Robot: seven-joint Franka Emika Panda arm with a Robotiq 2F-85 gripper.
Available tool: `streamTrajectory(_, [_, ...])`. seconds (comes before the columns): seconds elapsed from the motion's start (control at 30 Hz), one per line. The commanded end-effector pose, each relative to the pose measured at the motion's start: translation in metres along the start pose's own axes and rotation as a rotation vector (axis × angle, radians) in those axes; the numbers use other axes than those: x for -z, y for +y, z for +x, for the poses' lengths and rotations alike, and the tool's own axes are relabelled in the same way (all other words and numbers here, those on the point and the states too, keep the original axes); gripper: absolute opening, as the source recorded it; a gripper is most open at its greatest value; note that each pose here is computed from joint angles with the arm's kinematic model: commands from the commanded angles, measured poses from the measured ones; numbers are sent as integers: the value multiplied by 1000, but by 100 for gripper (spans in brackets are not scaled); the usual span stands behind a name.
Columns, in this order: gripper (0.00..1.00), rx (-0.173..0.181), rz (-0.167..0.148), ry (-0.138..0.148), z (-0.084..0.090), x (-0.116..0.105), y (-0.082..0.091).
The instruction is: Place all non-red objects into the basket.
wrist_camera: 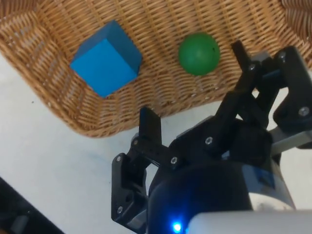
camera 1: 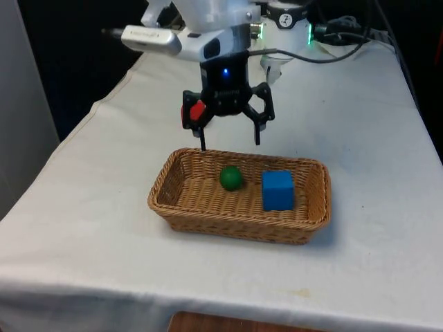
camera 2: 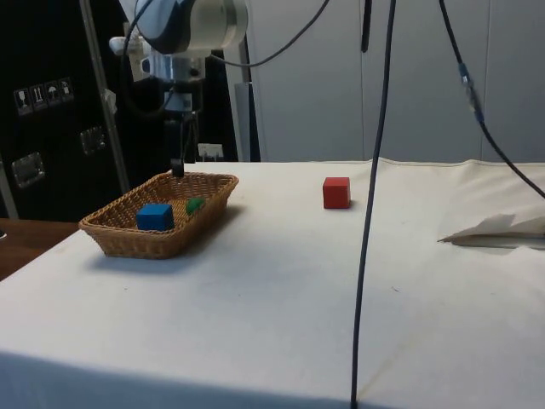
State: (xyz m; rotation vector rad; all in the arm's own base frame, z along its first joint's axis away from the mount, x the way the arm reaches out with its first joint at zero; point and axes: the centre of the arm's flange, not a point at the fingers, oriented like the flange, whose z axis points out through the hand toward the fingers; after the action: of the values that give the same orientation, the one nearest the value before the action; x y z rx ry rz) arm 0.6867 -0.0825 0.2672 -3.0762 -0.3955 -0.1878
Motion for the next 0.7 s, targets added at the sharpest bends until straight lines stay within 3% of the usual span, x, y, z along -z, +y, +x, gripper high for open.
streamTrajectory(0.0, [100, -15, -2, -3, -1, 9, 0])
streamTrajectory(0.3, [100, -37, 21, 8, -2, 26, 0])
streamTrajectory(0.5, [100, -65, 33, 16, -10, 56, -2])
streamTrajectory(0.6, [100, -64, 47, 23, -11, 58, -3])
streamTrajectory(0.67, [100, -72, 40, 20, -15, 67, -3])
